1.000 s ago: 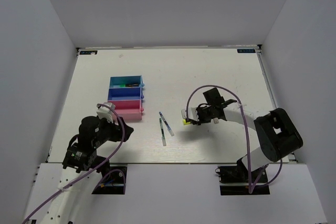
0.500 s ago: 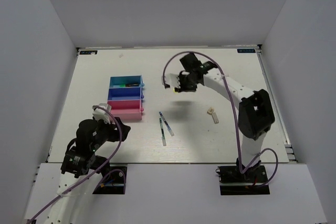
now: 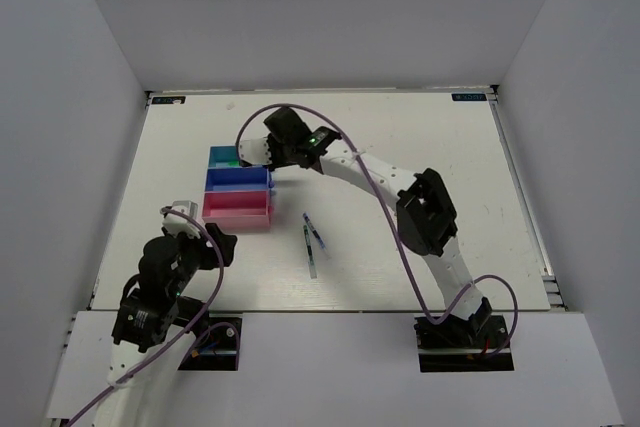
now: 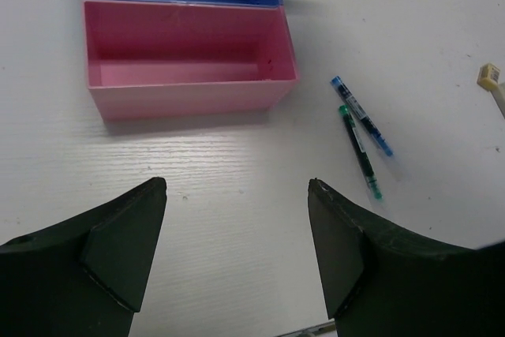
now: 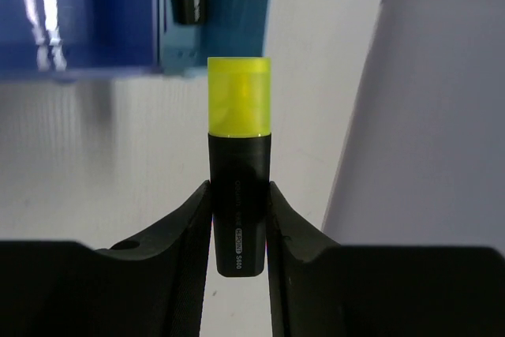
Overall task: Sort the stationery into containers
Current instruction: Place the stationery in the storage box.
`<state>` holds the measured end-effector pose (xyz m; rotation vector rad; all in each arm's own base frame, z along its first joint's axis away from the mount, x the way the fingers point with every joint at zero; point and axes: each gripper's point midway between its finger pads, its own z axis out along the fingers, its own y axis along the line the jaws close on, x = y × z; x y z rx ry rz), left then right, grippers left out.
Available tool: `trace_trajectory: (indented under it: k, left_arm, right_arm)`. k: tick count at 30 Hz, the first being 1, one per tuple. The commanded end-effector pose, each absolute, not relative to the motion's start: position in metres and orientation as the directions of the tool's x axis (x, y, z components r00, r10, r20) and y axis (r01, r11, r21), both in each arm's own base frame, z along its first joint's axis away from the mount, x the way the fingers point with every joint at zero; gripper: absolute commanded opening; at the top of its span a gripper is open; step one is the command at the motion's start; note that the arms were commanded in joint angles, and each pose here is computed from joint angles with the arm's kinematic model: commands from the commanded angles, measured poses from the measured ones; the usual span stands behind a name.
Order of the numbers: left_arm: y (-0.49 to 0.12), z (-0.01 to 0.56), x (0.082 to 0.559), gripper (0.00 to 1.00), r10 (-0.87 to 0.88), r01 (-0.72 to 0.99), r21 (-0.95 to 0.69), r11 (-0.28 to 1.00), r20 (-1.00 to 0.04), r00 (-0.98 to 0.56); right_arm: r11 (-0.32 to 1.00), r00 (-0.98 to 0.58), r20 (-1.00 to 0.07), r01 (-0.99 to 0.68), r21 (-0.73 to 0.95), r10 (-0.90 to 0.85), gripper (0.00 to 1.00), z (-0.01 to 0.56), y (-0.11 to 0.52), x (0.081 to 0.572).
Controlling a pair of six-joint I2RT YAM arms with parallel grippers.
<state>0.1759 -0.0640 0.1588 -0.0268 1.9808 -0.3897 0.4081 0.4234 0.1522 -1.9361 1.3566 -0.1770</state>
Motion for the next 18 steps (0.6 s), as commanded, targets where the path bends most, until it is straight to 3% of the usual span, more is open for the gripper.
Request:
trace_trajectory:
  k: [1, 10, 18]
  left_arm:
    - [-0.055, 0.158, 0.176, 0.82, -0.207, 0.103, -0.273, 0.956, -0.882, -0.423]
    - [-0.053, 0.160, 0.175, 0.82, -0.211, 0.099, -0.273, 0.957, -0.887, -0.410]
    - [-0.048, 0.163, 0.174, 0.82, -0.223, 0.080, -0.273, 0.959, -0.896, -0.385]
  right_arm:
    - [-0.045, 0.484, -0.307, -0.589, -0.807, -0.820, 0.00, 0.191, 0.461, 0.437]
    - [-0.093, 0.554, -0.281, -0.551, -0.829, -0.784, 0.00, 0.172, 0.499, 0.426]
    - [-0.029, 0.537, -0.330, -0.554, -0.832, -0.777, 0.00, 0.161, 0.518, 0.427]
